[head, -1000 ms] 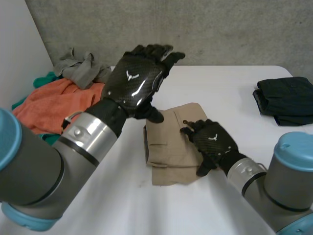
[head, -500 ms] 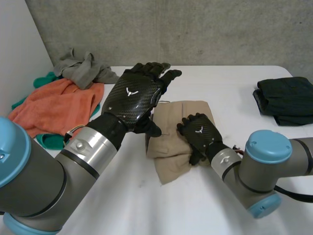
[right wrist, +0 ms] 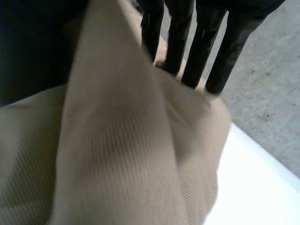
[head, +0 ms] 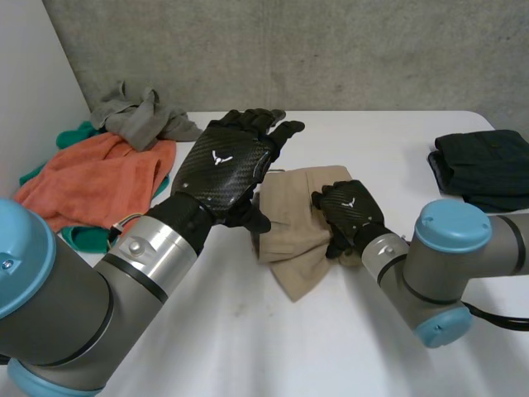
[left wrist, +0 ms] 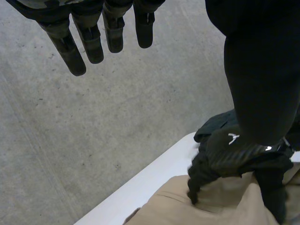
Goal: Fold the laundry.
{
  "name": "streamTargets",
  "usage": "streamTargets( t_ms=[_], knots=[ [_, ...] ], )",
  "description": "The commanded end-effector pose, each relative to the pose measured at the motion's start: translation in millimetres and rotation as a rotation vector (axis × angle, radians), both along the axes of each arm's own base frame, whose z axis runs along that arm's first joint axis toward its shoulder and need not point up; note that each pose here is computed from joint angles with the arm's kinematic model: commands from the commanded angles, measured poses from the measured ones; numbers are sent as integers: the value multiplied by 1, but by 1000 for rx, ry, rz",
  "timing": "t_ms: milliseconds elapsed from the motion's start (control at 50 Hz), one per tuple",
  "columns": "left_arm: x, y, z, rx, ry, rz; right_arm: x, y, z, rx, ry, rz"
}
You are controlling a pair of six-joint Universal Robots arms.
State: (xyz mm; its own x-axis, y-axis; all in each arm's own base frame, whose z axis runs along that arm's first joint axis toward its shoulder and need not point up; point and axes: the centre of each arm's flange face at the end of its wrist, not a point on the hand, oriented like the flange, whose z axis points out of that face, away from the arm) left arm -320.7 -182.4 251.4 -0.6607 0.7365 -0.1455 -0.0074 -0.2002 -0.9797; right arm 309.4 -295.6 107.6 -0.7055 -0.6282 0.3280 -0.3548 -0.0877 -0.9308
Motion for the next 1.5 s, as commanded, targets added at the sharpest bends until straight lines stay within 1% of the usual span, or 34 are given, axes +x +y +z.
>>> streamTargets(
  t_ms=[20,80,160,180,200,240,260,320,340,400,420,460,480,520,540,600,620,640,660,720,740,800,820,900,1020,1140,1260,1340,1380,1420,1440,1500],
  knots=[
    [0,0,0,-1,1,2,8,-17,8,-14,-9,2],
    [0,1,1,-2,2,0,12,-23,21,-50,-33,8],
    [1,0,2,-6,4,2,9,-48,51,-147,-74,-13],
    [1,1,3,-8,6,2,1,-64,64,-189,-89,-37],
    [1,1,4,-12,9,2,-3,-71,70,-210,-95,-45],
    [1,0,4,-12,9,3,-8,-82,84,-265,-108,-36],
    [1,0,4,-12,9,5,-12,-93,102,-333,-131,-11],
    [2,-1,5,-13,10,6,-22,-112,128,-445,-166,19],
    [2,-1,5,-12,9,8,-32,-125,143,-511,-175,22],
    [3,-1,4,-10,8,11,-55,-147,163,-589,-178,-13],
    [3,-1,4,-9,7,11,-73,-161,174,-627,-177,-41],
    [3,-1,4,-9,7,11,-94,-177,179,-652,-179,-80],
    [2,-1,3,-8,6,9,-114,-191,178,-656,-184,-109],
    [3,0,3,-8,6,9,-134,-203,178,-662,-188,-135],
    [3,-1,3,-8,6,11,-151,-213,176,-667,-187,-153],
    [3,-1,4,-10,8,9,-181,-228,166,-659,-170,-172],
    [2,0,4,-10,8,8,-202,-238,150,-642,-148,-171],
    [2,0,4,-10,8,8,-209,-241,146,-642,-140,-170],
    [2,-1,4,-12,9,8,-225,-248,134,-640,-121,-164],
    [2,-1,4,-12,9,8,-247,-256,105,-629,-94,-151],
    [3,-1,4,-12,9,9,-259,-259,86,-617,-86,-151],
    [3,-1,4,-12,9,9,-276,-262,60,-576,-94,-162],
    [3,-1,4,-12,9,9,-285,-262,40,-536,-109,-165],
    [2,-2,3,-9,7,9,-307,-256,-1,-444,-126,-186],
    [2,-2,2,-9,7,9,-321,-245,-18,-402,-116,-169],
    [2,-1,3,-10,8,8,-325,-239,-5,-403,-118,-164],
    [2,-1,3,-9,7,8,-324,-228,14,-382,-131,-202],
    [2,-1,4,-12,11,8,-336,-212,35,-316,-158,-307],
    [2,0,5,-13,12,8,-345,-199,48,-261,-167,-385],
    [2,0,5,-13,12,8,-351,-190,52,-215,-176,-425],
    [2,0,5,-14,13,6,-359,-180,58,-171,-178,-471],
    [2,0,6,-17,13,6,-372,-163,66,-119,-151,-535]
  ],
)
